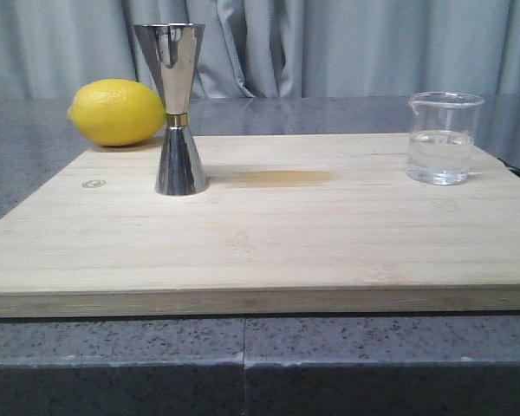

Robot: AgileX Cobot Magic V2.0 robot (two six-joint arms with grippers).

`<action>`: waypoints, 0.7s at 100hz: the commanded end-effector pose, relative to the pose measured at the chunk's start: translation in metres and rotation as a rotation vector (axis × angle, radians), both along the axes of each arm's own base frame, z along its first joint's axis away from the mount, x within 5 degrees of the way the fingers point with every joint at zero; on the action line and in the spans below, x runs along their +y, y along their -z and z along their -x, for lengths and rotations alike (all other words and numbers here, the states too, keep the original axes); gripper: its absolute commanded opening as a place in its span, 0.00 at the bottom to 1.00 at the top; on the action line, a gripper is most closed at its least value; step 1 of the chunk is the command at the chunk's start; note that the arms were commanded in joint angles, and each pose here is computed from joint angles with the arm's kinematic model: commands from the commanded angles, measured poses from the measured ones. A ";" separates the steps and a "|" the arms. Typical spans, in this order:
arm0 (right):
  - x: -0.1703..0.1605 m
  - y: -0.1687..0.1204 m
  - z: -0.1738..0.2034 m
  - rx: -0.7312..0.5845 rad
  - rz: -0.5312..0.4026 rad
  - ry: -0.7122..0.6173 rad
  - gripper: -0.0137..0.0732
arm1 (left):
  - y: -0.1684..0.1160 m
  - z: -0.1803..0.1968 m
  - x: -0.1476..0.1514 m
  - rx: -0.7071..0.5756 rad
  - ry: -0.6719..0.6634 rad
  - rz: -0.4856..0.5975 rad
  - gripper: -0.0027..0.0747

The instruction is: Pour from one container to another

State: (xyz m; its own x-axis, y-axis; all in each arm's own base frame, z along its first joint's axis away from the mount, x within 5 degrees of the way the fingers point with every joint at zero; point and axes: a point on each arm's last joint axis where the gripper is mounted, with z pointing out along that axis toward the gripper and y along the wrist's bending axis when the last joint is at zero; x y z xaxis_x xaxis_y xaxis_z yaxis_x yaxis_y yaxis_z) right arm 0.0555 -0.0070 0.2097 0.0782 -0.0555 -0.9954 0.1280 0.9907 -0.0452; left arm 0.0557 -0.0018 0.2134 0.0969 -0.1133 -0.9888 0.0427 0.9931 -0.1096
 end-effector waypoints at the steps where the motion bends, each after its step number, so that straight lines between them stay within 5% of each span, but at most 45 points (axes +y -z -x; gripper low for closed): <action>1: 0.001 -0.006 0.002 -0.097 0.020 -0.002 0.08 | 0.002 0.001 -0.001 -0.060 0.008 0.018 0.01; 43: 0.001 -0.019 0.005 -0.106 -0.032 -0.006 0.08 | -0.006 0.003 0.000 -0.087 0.020 0.149 0.01; 70: 0.002 -0.063 0.010 -0.038 -0.040 -0.009 0.08 | -0.050 0.011 -0.005 -0.062 0.127 0.154 0.01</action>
State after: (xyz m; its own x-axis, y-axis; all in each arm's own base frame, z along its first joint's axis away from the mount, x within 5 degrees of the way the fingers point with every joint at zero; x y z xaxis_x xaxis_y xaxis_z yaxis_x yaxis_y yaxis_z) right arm 0.0468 -0.0055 0.2437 0.0381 -0.0070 -0.9992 0.1200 0.9928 -0.0024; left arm 0.0515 -0.0051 0.2287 0.0327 -0.2442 -0.9692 0.1086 0.9648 -0.2394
